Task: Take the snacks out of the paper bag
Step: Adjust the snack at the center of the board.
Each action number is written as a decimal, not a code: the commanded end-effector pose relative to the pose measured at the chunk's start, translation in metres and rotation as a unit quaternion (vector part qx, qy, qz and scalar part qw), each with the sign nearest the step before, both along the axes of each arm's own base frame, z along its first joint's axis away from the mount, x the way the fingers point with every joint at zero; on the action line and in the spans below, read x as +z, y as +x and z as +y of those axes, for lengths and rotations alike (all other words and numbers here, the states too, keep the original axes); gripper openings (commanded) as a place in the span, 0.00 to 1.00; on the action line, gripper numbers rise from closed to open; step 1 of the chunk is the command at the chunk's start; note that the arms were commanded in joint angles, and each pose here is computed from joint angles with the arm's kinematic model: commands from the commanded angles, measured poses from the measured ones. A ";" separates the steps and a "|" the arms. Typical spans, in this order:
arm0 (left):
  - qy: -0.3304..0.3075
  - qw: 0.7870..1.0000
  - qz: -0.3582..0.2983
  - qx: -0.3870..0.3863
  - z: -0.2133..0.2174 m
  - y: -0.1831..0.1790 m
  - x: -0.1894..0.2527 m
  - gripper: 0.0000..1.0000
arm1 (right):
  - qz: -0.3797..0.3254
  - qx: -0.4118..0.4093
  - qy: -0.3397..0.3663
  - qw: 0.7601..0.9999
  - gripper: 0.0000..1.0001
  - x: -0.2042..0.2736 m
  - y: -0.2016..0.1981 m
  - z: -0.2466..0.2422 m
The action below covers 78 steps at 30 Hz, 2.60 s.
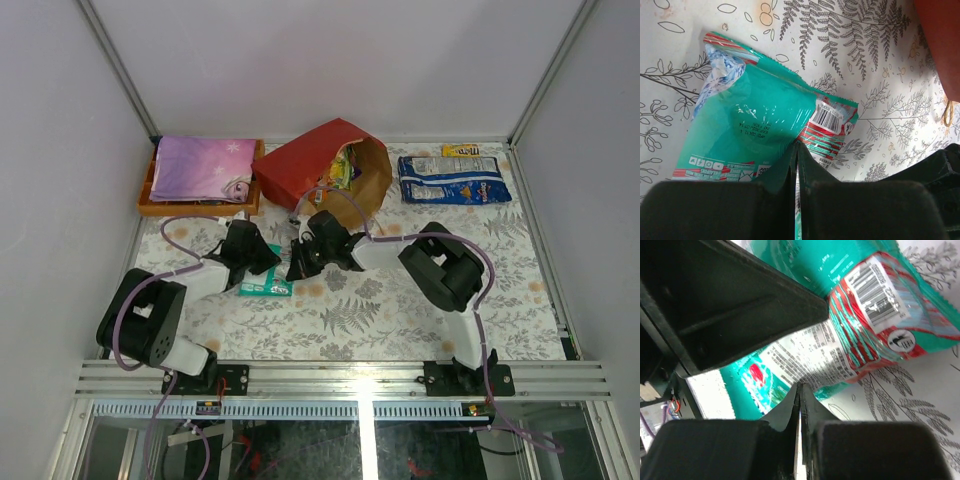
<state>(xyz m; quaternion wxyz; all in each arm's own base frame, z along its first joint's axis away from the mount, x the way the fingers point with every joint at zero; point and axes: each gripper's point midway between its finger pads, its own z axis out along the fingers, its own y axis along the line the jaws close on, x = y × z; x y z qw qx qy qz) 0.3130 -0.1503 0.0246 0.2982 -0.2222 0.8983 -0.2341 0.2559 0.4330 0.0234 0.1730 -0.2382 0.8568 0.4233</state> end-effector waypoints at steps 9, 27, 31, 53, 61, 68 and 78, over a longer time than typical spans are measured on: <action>0.090 0.996 -0.012 0.013 0.017 0.004 0.018 0.00 | -0.111 0.008 0.048 0.993 0.29 0.102 0.001 -0.012; 0.046 0.998 0.031 -0.017 -0.002 -0.002 -0.016 0.00 | -0.035 0.103 0.060 0.992 0.00 0.038 -0.049 0.034; 0.047 0.997 0.060 -0.013 -0.001 -0.009 -0.032 0.00 | -0.005 0.085 0.010 0.996 0.00 0.018 -0.041 0.030; 0.064 0.997 -0.029 -0.015 0.001 0.003 0.067 0.30 | -0.104 -0.002 0.125 0.987 0.23 0.132 -0.010 -0.040; 0.142 0.987 0.020 -0.075 -0.027 -0.047 0.059 0.73 | -0.114 -0.149 0.169 0.967 0.63 0.169 0.054 -0.148; 0.191 0.976 0.047 -0.088 -0.043 -0.057 0.024 0.74 | -0.109 -0.179 0.149 0.966 0.65 0.153 0.066 -0.175; 0.194 0.972 0.069 -0.110 -0.060 -0.047 -0.018 0.74 | -0.082 -0.171 0.152 0.970 0.65 0.137 0.062 -0.174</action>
